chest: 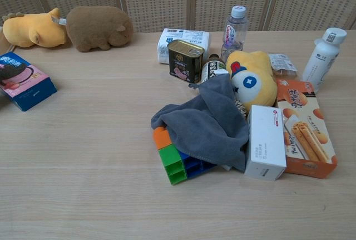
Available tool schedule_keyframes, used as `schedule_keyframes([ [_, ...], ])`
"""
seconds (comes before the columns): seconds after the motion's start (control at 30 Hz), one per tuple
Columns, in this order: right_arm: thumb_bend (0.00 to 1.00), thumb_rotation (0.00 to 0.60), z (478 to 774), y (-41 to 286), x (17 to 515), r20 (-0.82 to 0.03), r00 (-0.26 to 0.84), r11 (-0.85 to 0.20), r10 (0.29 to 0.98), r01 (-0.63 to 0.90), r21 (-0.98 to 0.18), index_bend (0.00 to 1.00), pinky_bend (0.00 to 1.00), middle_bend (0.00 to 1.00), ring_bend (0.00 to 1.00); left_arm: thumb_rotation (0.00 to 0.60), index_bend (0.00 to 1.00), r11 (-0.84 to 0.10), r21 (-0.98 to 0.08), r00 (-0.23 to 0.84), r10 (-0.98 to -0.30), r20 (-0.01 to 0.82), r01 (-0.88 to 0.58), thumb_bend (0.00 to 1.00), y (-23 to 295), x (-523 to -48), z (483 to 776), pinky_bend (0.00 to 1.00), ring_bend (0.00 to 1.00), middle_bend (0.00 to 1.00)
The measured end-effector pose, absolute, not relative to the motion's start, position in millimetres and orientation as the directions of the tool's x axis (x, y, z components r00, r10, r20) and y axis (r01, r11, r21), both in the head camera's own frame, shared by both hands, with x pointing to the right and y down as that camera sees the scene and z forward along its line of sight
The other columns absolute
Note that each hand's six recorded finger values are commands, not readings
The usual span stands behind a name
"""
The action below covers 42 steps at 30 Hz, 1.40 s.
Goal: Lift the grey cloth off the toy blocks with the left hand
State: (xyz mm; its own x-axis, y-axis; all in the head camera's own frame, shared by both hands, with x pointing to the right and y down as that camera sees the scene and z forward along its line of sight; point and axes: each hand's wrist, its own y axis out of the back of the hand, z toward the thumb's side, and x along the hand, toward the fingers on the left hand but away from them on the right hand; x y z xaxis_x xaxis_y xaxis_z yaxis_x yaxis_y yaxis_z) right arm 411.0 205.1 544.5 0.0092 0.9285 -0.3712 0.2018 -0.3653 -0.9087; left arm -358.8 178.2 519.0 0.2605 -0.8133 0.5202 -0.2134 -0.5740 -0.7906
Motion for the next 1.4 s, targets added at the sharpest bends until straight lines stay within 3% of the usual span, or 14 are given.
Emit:
schedule_keyframes([
  [0.57, 0.2, 0.348, 538.2, 213.0, 416.5, -0.359, -0.026, -0.346, 0.933, 0.21, -0.914, 0.0, 0.0, 0.0, 0.0, 0.6, 0.0, -0.596, -0.78, 0.318, -0.789, 0.525, -0.192, 0.28, 164.2, -352.9, 530.9, 0.0, 0.0, 0.0],
  [0.8, 0.2, 0.348, 532.0, 212.1, 419.6, -0.345, -0.043, -0.331, 0.938, 0.198, -0.923, 0.0, 0.0, 0.0, 0.0, 0.6, 0.0, -0.59, -0.804, 0.38, -0.761, 0.526, -0.07, 0.28, 147.6, -342.5, 551.2, 0.0, 0.0, 0.0],
  [1.13, 0.2, 0.348, 527.5, 216.8, 431.3, -0.337, -0.09, -0.316, 0.937, 0.184, -0.931, 0.0, 0.0, 0.0, 0.0, 0.6, 0.0, -0.652, -0.754, 0.519, -0.618, 0.59, 0.08, 0.27, 142.3, -284.5, 605.3, 0.0, 0.0, 0.0],
  [1.4, 0.2, 0.352, 518.7, 219.4, 443.7, -0.319, -0.128, -0.297, 0.939, 0.171, -0.94, 0.0, 0.0, 0.0, 0.0, 0.6, 0.0, -0.618, -0.769, 0.602, -0.555, 0.574, 0.162, 0.27, 138.1, -232.9, 640.9, 0.0, 0.0, 0.0],
])
